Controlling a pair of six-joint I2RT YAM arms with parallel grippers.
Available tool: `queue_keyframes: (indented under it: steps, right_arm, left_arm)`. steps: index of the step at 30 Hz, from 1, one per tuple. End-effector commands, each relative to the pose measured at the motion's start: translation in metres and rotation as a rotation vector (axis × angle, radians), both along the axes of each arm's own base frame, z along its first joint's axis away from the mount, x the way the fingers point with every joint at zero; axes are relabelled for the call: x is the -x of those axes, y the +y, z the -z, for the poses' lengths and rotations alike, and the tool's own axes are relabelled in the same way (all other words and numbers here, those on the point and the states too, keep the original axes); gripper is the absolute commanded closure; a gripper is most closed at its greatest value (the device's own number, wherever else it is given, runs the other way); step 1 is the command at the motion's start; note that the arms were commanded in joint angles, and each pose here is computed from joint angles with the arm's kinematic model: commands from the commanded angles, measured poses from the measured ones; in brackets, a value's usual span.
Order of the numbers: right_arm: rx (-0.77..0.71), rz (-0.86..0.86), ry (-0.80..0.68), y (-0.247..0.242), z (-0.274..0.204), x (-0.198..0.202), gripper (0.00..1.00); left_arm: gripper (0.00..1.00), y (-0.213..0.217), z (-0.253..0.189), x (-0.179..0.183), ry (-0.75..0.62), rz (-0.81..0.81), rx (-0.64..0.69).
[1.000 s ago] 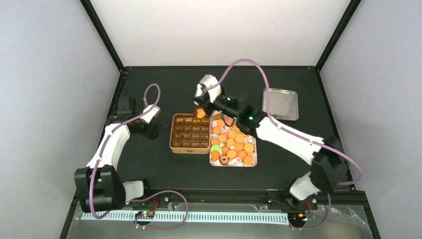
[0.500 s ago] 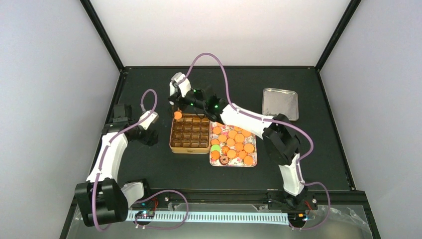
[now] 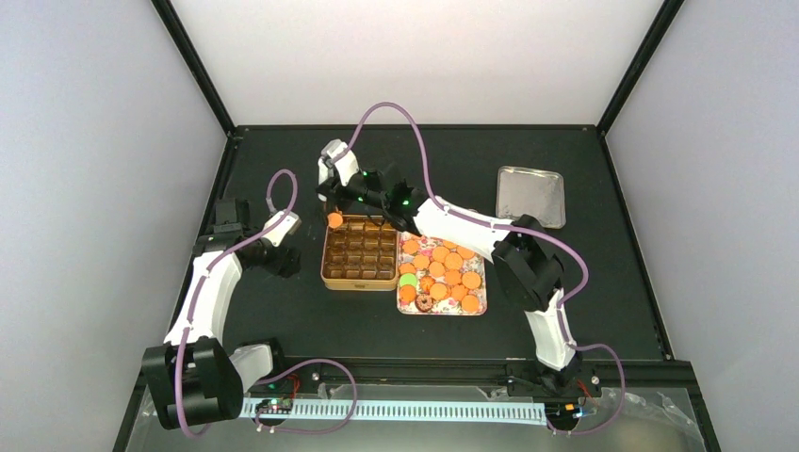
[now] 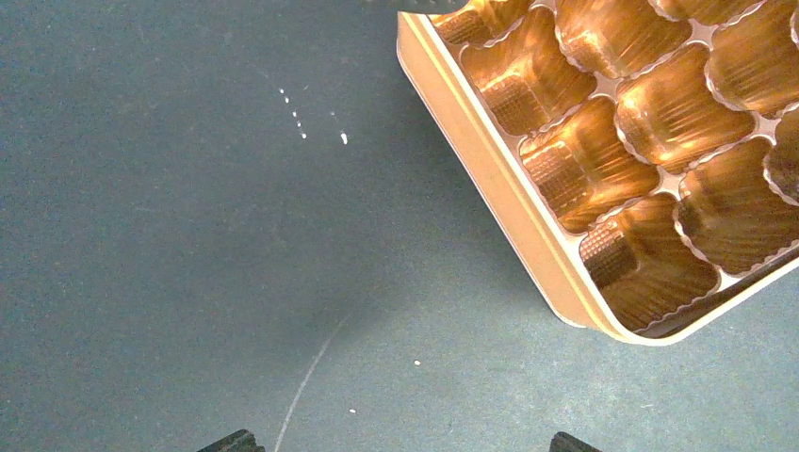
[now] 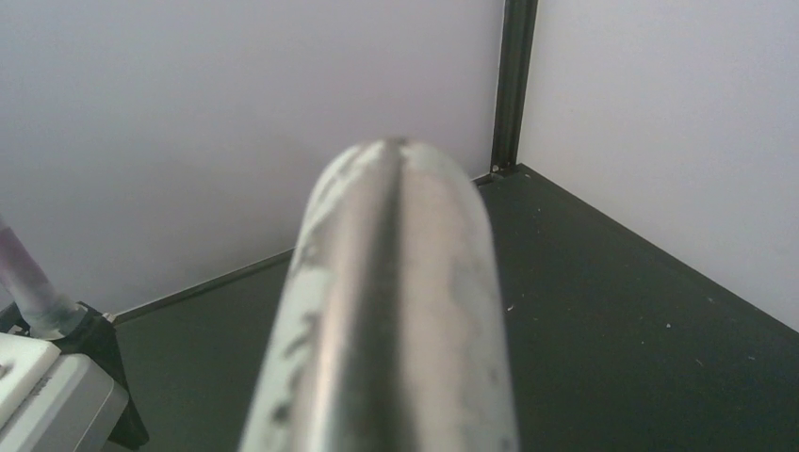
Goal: Pack the cookies
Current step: Place the fake cookies in the empty pocket of the box, then pick up the fake cookies from the plate.
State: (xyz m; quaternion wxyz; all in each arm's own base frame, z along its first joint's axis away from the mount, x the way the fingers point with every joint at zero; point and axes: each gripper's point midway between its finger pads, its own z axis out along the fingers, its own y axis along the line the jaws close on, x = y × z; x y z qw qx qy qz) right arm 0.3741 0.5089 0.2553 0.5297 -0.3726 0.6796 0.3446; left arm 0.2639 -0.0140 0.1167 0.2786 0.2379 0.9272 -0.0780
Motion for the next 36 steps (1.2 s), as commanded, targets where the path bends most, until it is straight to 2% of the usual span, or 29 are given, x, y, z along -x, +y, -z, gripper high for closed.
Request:
queue_keyframes:
  steps: [1, 13, 21, 26, 31, 36]
  right_arm:
    - [-0.048, 0.000, -0.029, 0.000, -0.015, 0.002, 0.65]
    - [-0.080, 0.008, -0.054, -0.009, -0.038, 0.006, 0.63]
    - [-0.096, 0.106, -0.105, -0.074, -0.075, 0.016, 0.63]
    - [-0.032, 0.198, -0.107, -0.129, -0.063, 0.029, 0.63]
    - [0.015, 0.275, -0.073, -0.177, -0.031, 0.047, 0.63]
    - [0.048, 0.310, -0.042, -0.207, -0.002, 0.067, 0.63]
  left_arm:
    - [0.19, -0.003, -0.004, 0.002, -0.014, 0.016, 0.018]
    - [0.18, -0.002, -0.009, 0.002, -0.023, 0.010, 0.016]
    - [0.18, -0.003, -0.009, 0.002, -0.008, 0.007, 0.025]
    - [0.17, -0.005, -0.013, 0.002, -0.015, 0.006, 0.039]
    - [0.17, -0.006, -0.018, 0.001, -0.018, 0.002, 0.051]
    - [0.17, -0.010, -0.021, 0.001, -0.020, 0.008, 0.072]
